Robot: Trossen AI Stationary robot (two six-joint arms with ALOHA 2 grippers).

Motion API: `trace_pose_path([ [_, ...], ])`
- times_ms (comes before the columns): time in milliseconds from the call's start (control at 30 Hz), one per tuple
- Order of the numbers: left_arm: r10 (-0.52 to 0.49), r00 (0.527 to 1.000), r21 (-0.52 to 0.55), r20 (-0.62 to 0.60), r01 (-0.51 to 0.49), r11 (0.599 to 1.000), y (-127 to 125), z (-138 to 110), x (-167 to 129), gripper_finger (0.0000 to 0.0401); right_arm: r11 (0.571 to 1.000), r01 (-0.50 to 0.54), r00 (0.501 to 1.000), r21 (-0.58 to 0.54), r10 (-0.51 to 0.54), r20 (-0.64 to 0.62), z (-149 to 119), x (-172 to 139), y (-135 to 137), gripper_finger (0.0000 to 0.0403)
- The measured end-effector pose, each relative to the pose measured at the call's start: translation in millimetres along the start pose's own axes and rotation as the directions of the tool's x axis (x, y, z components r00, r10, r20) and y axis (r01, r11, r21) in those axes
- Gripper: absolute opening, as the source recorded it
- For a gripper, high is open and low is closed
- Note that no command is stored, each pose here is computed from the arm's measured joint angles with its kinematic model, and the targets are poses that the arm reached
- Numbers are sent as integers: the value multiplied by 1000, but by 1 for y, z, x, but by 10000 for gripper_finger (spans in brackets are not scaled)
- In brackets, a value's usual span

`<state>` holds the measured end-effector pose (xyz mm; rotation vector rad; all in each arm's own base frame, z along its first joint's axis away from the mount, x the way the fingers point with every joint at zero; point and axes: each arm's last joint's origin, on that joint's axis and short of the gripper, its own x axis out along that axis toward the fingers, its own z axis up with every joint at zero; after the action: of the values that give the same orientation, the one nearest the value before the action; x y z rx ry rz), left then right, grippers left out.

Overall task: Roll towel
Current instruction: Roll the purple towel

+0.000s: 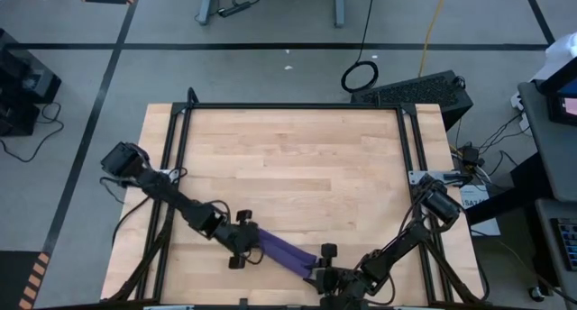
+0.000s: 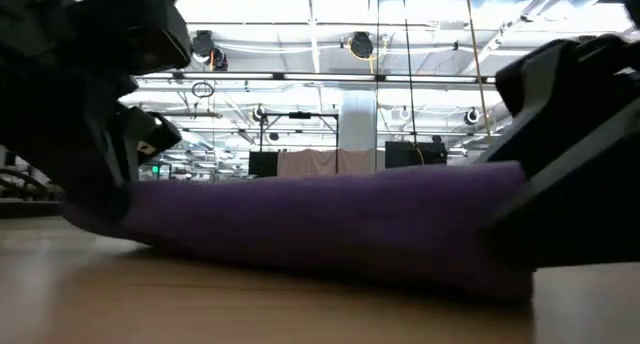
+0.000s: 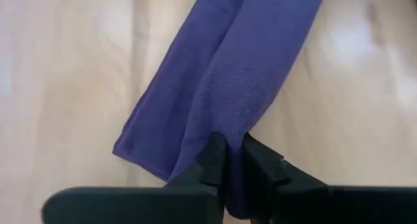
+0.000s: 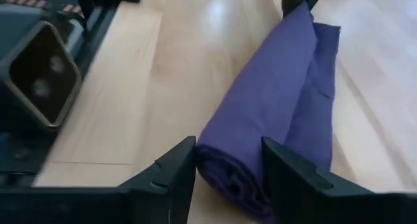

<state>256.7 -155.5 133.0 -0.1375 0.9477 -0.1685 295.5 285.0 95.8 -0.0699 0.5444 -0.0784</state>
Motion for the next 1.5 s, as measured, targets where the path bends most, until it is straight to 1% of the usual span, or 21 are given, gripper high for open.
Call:
trace_pose_path([
  [100,-93,995,-61,-38,90,994,7,5,-1,43,999,0,1000,46,0,-2,0,0,0,158],
  [167,-137,989,-98,-62,131,987,13,8,0,44,997,16,1000,73,-16,7,0,0,-1,158],
  [333,-229,968,-196,-98,207,959,29,14,3,45,988,24,1000,152,-26,8,0,0,-1,154],
  [500,-315,943,-264,-111,278,924,46,21,2,42,958,21,1000,287,-24,4,0,0,-1,143],
  [533,-334,936,-276,-112,294,915,49,22,2,38,956,16,1000,294,-17,1,0,0,-1,145],
  [633,-371,922,-306,-110,324,895,59,26,1,25,969,15,1000,247,-14,-6,-1,0,-1,165],
  [700,-384,917,-324,-108,332,886,64,27,1,19,982,35,999,185,-35,-6,-2,0,-2,187],
  [800,-413,904,-334,-112,357,872,66,28,1,18,994,91,995,68,-93,26,-1,0,-4,225],
  [867,-429,896,-335,-117,371,866,65,27,0,17,992,125,991,-8,-125,49,1,-3,-4,248],
  [967,-439,890,-359,-119,374,855,65,27,0,16,983,164,984,-87,-157,86,5,-9,-2,271],
  [1067,-439,890,-396,-119,363,843,65,27,0,16,978,179,980,-107,-168,110,10,-14,-1,277],
  [1133,-439,891,-430,-118,353,831,65,27,0,15,979,179,980,-100,-168,108,10,-13,-2,272],
  [1200,-439,890,-449,-119,347,823,65,27,0,15,983,180,979,-37,-175,105,11,-10,-5,258],
  [1267,-439,891,-453,-118,345,822,65,27,0,15,983,180,978,35,-183,103,13,-7,-8,239],
  [1333,-439,891,-454,-119,344,821,65,27,0,15,980,185,976,77,-192,99,13,-5,-10,216],
  [1400,-438,891,-456,-120,342,821,65,27,1,15,978,179,978,104,-189,92,14,-2,-12,194],
  [1500,-435,891,-477,-127,329,815,67,26,5,14,981,144,986,132,-153,65,15,2,-15,163],
])
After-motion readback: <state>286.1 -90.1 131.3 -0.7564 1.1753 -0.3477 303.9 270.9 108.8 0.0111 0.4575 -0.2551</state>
